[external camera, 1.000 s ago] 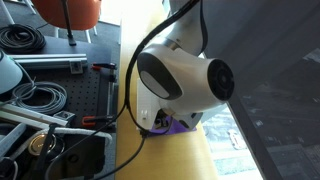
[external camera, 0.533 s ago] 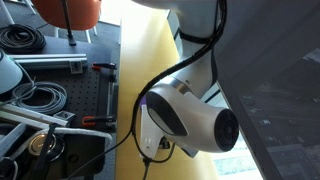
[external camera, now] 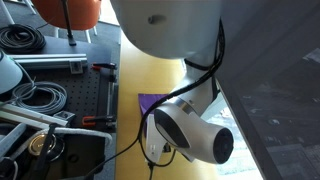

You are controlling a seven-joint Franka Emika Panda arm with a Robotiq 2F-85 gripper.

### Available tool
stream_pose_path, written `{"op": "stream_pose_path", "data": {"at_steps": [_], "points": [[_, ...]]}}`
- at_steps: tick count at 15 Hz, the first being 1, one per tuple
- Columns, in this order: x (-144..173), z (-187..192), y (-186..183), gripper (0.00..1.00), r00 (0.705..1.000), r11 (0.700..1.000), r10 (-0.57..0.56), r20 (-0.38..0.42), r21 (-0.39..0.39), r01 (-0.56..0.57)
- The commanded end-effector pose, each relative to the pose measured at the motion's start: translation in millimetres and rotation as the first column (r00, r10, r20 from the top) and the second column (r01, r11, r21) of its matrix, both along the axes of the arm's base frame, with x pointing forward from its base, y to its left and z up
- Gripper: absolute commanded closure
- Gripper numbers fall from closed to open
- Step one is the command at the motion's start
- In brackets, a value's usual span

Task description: Open the purple file holder

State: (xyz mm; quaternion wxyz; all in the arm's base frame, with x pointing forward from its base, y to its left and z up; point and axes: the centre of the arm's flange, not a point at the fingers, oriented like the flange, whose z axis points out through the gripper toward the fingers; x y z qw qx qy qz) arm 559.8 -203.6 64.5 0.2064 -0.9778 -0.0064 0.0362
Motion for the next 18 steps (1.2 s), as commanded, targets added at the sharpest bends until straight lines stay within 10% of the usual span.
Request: {"op": "stream_pose_path", "data": {"at_steps": [1, 6, 11, 18], "points": [[16.1, -13.0, 4.8, 0.0, 0.999, 0.999, 0.005, -0.039, 0.05, -0.003], [9.0, -25.3, 28.2, 0.0, 0.995, 0.994, 0.047, -0.089, 0.101, -0.038], [8.1, -25.1, 37.9, 0.51, 0.994, 0.993, 0.064, -0.093, 0.108, -0.054], [6.8, -0.5, 68.0, 0.99, 0.99, 0.993, 0.119, -0.079, 0.023, -0.118]]}}
